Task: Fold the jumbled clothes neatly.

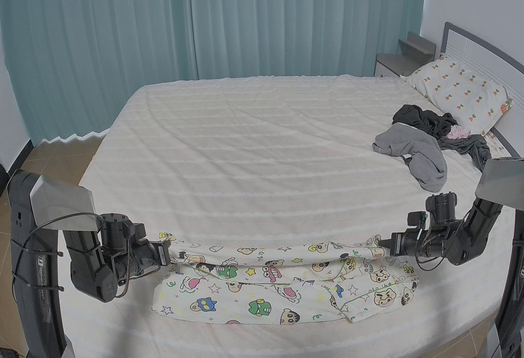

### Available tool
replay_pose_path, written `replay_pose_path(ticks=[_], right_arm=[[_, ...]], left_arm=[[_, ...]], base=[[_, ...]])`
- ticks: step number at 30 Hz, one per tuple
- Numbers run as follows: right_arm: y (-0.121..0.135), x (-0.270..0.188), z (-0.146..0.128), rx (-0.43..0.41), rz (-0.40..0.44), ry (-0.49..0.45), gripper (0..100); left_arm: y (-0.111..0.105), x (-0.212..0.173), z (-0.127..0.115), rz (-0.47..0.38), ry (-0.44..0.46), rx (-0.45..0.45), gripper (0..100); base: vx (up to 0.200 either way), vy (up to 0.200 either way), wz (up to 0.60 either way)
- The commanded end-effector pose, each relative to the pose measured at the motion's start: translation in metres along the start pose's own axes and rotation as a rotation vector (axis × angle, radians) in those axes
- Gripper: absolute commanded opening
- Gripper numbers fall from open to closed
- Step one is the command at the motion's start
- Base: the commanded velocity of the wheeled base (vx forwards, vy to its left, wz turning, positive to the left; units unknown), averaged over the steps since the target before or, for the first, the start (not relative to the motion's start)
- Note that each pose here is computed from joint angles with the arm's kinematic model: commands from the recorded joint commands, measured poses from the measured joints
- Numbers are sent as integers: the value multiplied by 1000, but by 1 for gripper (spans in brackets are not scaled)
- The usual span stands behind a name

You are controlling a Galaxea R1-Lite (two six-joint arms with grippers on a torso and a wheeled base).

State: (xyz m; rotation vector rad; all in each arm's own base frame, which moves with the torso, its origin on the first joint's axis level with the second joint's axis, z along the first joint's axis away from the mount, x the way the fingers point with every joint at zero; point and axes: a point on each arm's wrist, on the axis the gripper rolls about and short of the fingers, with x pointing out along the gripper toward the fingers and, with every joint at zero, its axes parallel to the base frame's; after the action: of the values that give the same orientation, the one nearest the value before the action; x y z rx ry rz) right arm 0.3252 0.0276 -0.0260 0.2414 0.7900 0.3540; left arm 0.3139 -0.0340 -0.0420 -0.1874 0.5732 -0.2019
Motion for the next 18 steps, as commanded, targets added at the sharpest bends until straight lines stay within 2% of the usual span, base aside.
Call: replay_pose_path(ticks=[1,7,16,17,18], right_arm=[[-9,14,-26,-6,-36,89,0],[-12,19,-33,-20,-39,79,0],[-14,18,-42,-56,-66,74,0],[-13,18,-43,-60,-66,76,0],[-14,18,-44,-59,-67,79,100]], left_arm=[[0,-3,-20,4,80,18,0],[-3,-3,-36,-8,118,45,0],[-5,-6,-42,-13,129,46,0],[-5,-7,-43,-13,134,45,100],[-5,-8,-44,-12,138,45,100]], base=[[0,0,0],[0,0,0],[0,0,0],[0,0,0],[0,0,0]])
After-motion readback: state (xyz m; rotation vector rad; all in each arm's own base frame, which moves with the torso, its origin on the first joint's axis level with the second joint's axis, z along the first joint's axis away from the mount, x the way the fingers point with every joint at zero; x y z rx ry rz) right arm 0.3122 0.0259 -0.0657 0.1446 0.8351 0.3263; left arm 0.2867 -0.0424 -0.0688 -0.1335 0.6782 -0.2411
